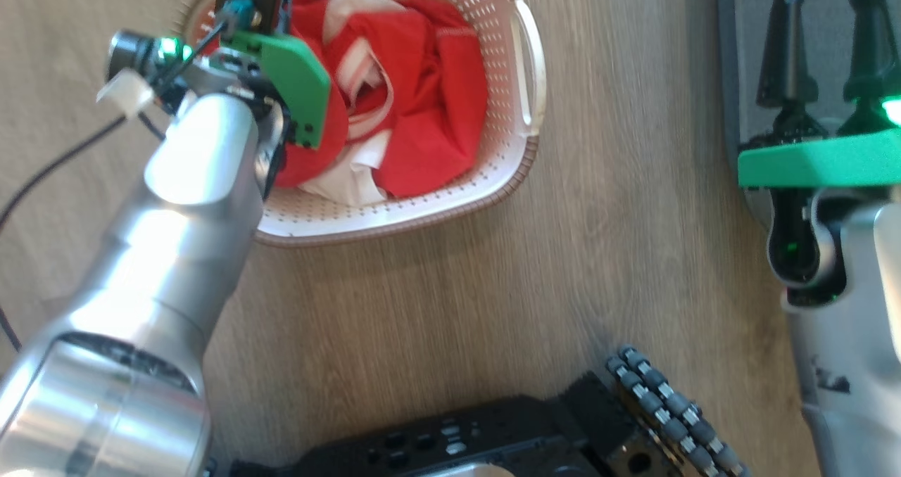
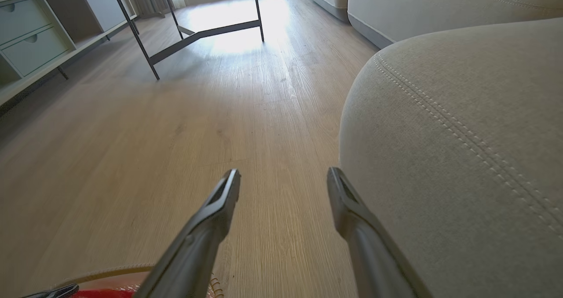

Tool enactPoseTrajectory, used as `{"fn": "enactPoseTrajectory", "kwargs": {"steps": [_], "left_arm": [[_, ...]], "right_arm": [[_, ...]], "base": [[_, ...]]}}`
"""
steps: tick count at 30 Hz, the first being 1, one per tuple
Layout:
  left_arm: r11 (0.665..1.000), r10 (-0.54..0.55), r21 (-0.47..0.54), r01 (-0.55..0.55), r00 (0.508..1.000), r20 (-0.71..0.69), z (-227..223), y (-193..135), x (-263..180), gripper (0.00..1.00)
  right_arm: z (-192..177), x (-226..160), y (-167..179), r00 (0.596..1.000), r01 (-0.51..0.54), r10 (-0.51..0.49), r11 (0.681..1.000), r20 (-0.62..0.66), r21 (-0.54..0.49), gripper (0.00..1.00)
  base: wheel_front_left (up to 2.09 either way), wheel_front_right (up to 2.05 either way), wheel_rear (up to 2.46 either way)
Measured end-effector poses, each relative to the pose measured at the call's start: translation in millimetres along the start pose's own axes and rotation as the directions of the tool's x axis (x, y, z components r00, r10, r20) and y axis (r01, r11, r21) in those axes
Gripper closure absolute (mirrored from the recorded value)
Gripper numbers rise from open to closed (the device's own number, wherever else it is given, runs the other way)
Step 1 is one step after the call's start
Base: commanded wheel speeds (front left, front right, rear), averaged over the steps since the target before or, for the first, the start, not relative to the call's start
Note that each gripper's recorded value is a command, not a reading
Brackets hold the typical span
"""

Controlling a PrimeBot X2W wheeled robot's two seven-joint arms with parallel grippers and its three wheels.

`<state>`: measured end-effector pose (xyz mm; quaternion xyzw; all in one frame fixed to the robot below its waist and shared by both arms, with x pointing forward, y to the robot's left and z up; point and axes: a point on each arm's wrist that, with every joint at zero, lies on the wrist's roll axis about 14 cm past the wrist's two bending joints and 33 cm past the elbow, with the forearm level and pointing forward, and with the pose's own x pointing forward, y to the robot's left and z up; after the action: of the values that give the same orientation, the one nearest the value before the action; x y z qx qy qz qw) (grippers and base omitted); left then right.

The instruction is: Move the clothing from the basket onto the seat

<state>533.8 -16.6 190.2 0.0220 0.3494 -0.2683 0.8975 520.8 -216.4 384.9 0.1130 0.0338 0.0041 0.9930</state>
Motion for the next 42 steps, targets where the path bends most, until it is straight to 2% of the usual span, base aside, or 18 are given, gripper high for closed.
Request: {"fn": "enactPoseTrajectory", "kwargs": {"steps": [12,14,20,33,38,42], "left_arm": [[0.989,0.024,-0.148,0.014,0.966,0.257,69,-17,-89,1.00],[0.988,0.033,-0.152,0.010,0.960,0.279,75,-16,-100,1.00],[0.988,0.088,-0.154,-0.027,0.909,0.407,106,-10,-168,1.00],[0.959,0.271,-0.216,-0.184,0.815,0.512,119,10,-308,1.00],[0.954,0.294,-0.214,-0.208,0.775,0.560,134,11,-340,1.00],[0.951,0.309,-0.214,-0.225,0.762,0.570,139,14,-352,1.00]], "right_arm": [[34,-48,12,0.999,-0.044,0.044,0.998,-0.008,-0.046,0.00],[38,-53,14,0.999,-0.051,0.050,0.997,-0.008,-0.049,0.00],[55,-87,31,0.995,-0.100,0.100,0.994,-0.002,-0.053,0.00],[95,-141,71,0.974,-0.206,0.211,0.976,0.081,-0.062,0.00],[104,-145,86,0.959,-0.257,0.264,0.963,0.101,-0.082,0.00],[101,-146,95,0.950,-0.290,0.298,0.952,0.088,-0.093,0.00]], "base": [[0.00,0.00,0.00],[0.00,0.00,0.00],[0.00,0.00,0.00],[0.00,0.00,0.00],[0.00,0.00,0.00],[0.00,0.00,0.00]]}}
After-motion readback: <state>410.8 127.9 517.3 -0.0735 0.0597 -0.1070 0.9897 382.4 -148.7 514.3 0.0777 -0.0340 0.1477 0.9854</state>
